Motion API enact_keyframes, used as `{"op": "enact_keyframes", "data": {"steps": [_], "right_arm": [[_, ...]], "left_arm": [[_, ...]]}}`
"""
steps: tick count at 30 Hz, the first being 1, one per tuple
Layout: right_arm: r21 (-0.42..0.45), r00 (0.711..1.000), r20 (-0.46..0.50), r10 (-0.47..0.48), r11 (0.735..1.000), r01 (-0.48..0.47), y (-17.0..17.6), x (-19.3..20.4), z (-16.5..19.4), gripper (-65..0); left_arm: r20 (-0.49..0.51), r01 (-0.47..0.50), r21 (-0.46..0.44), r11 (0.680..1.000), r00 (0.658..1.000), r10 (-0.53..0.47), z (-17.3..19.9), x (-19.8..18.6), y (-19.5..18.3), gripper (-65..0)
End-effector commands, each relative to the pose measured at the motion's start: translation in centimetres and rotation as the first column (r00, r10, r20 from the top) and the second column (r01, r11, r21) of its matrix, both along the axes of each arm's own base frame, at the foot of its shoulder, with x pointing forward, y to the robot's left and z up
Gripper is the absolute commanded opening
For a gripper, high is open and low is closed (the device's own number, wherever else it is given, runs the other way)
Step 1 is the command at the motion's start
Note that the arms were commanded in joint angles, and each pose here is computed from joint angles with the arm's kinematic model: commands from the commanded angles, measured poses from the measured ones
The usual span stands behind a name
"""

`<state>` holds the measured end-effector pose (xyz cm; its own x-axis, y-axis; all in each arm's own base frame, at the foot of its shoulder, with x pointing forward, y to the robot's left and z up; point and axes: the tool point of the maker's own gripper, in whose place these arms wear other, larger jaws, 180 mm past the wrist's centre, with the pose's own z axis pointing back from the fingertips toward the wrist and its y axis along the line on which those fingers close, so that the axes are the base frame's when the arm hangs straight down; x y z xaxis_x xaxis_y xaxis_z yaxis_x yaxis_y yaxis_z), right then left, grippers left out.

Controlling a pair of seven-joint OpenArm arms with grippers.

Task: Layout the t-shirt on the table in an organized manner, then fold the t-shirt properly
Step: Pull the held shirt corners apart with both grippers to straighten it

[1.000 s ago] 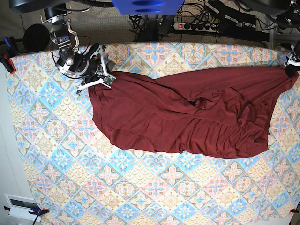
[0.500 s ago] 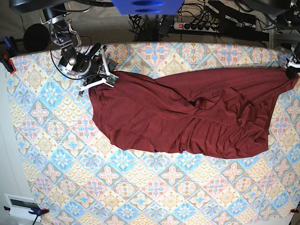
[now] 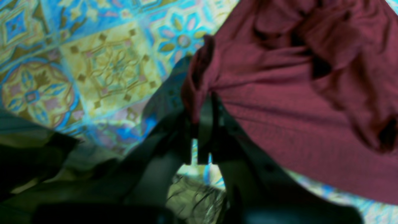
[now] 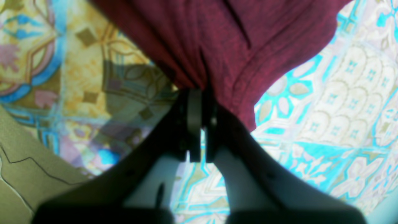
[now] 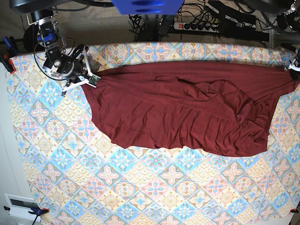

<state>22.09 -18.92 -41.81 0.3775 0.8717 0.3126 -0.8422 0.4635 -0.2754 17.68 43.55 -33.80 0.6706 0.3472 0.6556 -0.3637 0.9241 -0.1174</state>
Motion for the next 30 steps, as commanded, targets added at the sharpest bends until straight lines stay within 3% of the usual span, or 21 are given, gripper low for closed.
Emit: {"op": "enact_keyframes", "data": {"steps": [1,9,16,22,30], "right_arm": [[-0.044,0.999,0.043,-0.022,0.999,0.024,-2.1,1.2,1.3,-65.0],[-0.076,0.991,0.054,-0.119,0.990,0.123,-5.8,0.5,1.8,-65.0],[-0.072,0.992,0.065,-0.113,0.990,0.117,-5.6,0.5,2.2,-65.0],[-0.068,0.990,0.110,-0.086,0.993,0.093,-4.7,1.3,3.6,-65.0],[-0.121,0.988,0.099,-0.115,0.985,0.127,-6.0,1.6,3.7,-65.0]], "left_arm": [[0.027,0.019,0.045,0.999,0.999,-0.020,1.5,0.9,0.7,-64.9],[-0.022,0.052,0.084,0.995,0.999,-0.050,0.0,1.2,1.1,-64.8],[-0.030,0.049,0.070,0.996,0.998,-0.047,-0.4,1.0,1.1,-64.8],[0.100,0.057,-0.035,0.998,0.994,-0.053,0.9,2.8,-0.5,-64.7],[0.224,0.053,-0.123,0.991,0.974,-0.024,2.1,6.3,-1.8,-64.6]]}}
